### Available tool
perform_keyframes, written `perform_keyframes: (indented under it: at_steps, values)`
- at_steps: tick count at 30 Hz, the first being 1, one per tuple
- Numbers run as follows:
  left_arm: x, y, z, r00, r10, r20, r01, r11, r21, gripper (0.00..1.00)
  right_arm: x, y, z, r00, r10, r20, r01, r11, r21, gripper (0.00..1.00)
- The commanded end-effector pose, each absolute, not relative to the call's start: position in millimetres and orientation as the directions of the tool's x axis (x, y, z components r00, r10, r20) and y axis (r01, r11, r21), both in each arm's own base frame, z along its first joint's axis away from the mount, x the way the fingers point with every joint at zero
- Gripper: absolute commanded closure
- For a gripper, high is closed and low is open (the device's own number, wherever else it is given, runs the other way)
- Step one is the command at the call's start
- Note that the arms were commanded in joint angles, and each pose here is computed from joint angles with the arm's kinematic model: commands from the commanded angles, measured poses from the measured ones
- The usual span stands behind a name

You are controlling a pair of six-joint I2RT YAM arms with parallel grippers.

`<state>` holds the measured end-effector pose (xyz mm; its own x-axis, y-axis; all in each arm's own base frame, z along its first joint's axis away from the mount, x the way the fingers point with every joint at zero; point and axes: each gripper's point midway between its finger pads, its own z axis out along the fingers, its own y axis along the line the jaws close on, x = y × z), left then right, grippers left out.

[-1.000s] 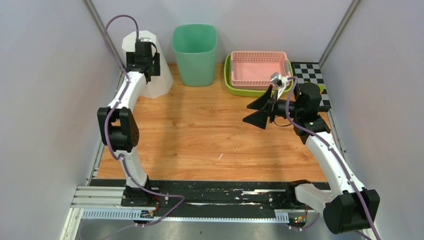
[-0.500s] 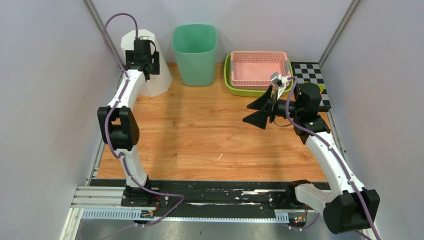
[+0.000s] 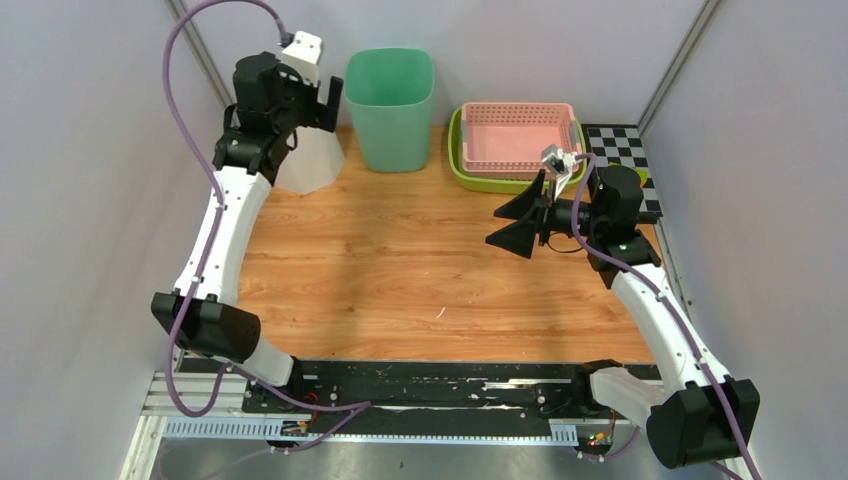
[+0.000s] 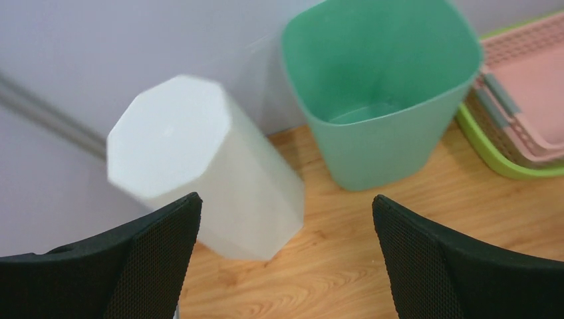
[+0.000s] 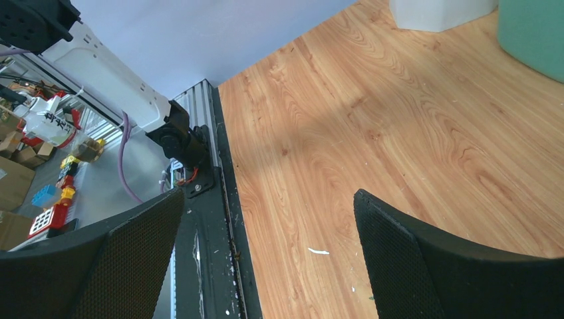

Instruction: Turn the large container upside down

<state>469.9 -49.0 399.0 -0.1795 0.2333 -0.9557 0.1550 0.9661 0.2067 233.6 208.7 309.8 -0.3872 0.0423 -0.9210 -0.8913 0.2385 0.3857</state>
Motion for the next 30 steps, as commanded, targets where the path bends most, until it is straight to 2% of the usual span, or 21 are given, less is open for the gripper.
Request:
perform_keyframes:
  at_steps: [1, 6, 15, 30]
  values:
    - [469, -107, 389, -0.088, 0.427, -0.9, 0.412, 0.838, 0.357, 0.0, 231, 206, 314, -0.335, 0.047, -0.941, -0.911, 0.237, 0.336, 0.0]
    - [480, -154, 392, 0.018, 0.512, -0.859, 0.552, 0.711, 0.436, 0.0, 231, 206, 315, -0.326, 0.045, -0.944, -0.914, 0.239, 0.327, 0.0]
    - [511, -197, 371, 0.129, 0.557, -0.82, 0.65, 0.577, 0.494, 0.0, 231, 205, 312, -0.318, 0.036, -0.947, -0.917, 0.241, 0.317, 0.0]
    - [549, -220, 307, 0.083, 0.588, -0.805, 0.736, 0.508, 0.447, 0.0, 231, 204, 308, -0.303, 0.015, -0.953, -0.924, 0.239, 0.298, 0.0]
